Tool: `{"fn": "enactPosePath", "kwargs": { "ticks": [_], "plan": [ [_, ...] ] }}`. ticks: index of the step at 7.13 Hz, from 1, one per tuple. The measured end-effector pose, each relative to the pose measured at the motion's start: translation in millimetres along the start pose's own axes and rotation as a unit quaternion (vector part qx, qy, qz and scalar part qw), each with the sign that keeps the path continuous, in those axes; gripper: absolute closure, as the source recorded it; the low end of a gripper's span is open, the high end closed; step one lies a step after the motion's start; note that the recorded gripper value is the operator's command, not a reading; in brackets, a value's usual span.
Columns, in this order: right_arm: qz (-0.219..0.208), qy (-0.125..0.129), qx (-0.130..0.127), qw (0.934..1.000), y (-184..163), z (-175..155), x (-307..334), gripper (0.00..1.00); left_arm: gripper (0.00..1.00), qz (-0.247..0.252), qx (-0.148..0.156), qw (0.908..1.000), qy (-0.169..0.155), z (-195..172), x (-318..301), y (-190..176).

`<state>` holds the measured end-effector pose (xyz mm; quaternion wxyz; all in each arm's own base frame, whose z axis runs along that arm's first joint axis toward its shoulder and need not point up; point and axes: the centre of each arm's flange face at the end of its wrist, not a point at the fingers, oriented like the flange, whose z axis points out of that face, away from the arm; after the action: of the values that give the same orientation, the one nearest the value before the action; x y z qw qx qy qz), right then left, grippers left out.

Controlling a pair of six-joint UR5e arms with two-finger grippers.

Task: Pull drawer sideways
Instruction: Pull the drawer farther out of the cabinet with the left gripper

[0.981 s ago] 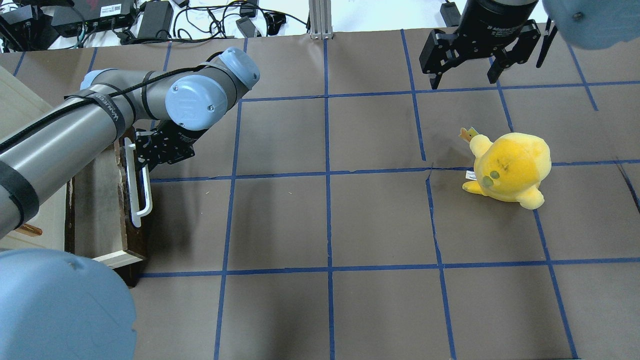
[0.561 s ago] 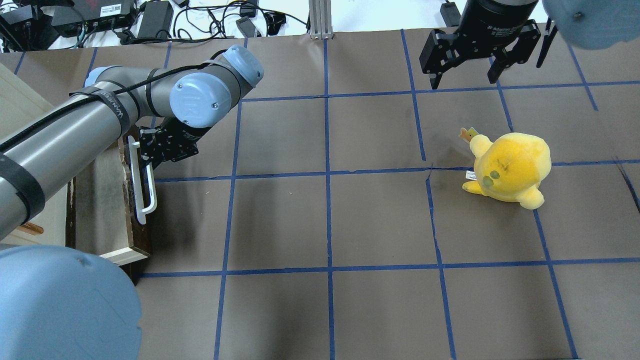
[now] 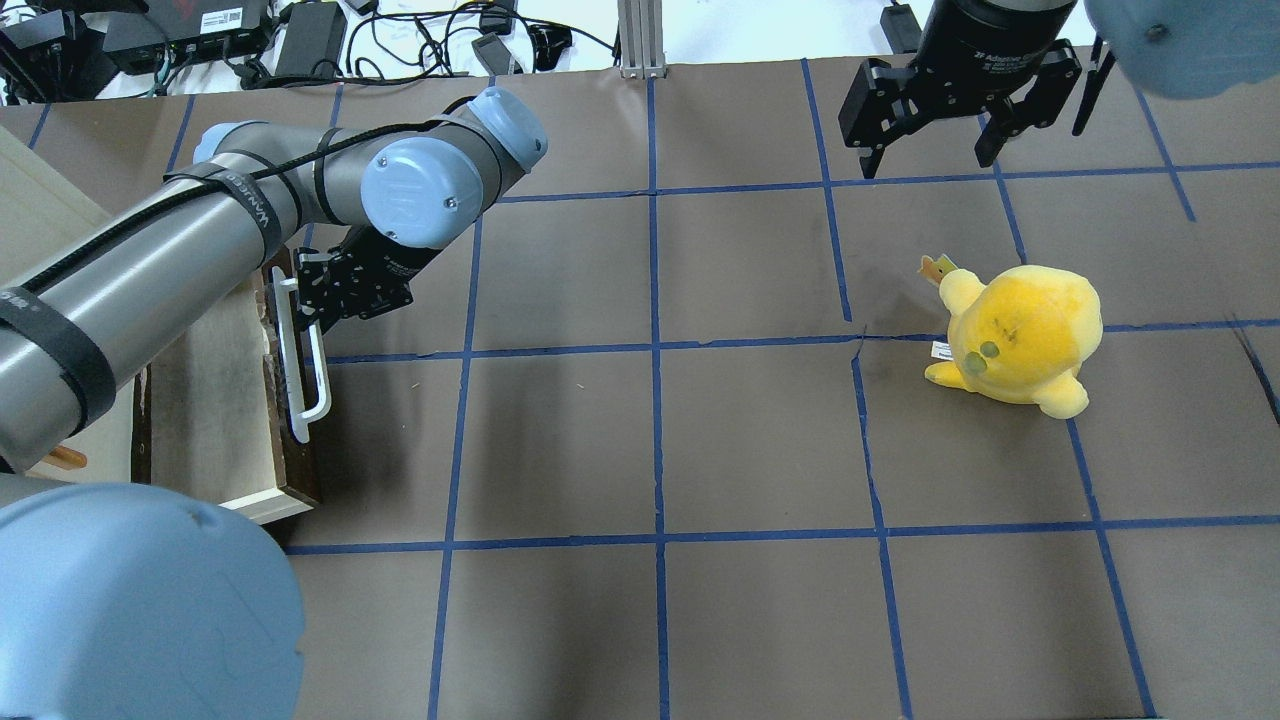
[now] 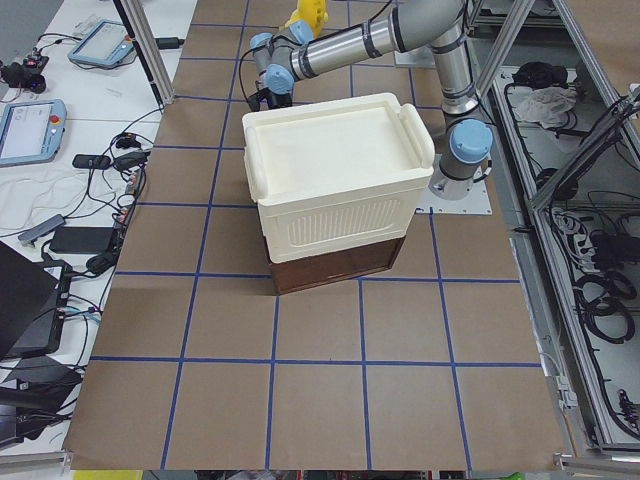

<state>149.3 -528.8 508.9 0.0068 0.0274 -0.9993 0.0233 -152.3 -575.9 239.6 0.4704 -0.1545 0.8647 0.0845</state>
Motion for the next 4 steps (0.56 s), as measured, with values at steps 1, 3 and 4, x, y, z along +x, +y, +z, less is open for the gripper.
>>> {"fn": "enactPosePath", "kwargs": {
  "ticks": [1, 3, 4],
  "plan": [
    [0.000, 0.000, 0.000, 1.0000, 0.0, 0.0, 0.0, 0.00, 1.00, 0.000, 0.001, 1.0000, 0.000, -0.9, 0.9, 0.2],
    [0.000, 0.000, 0.000, 1.0000, 0.0, 0.0, 0.0, 0.00, 1.00, 0.000, 0.003, 1.0000, 0.000, -3.2, 3.8, 0.3],
    [0.000, 0.000, 0.000, 1.0000, 0.0, 0.0, 0.0, 0.00, 1.00, -0.001, 0.003, 1.0000, 0.000, -4.1, 5.6, 0.6]
  ]
}}
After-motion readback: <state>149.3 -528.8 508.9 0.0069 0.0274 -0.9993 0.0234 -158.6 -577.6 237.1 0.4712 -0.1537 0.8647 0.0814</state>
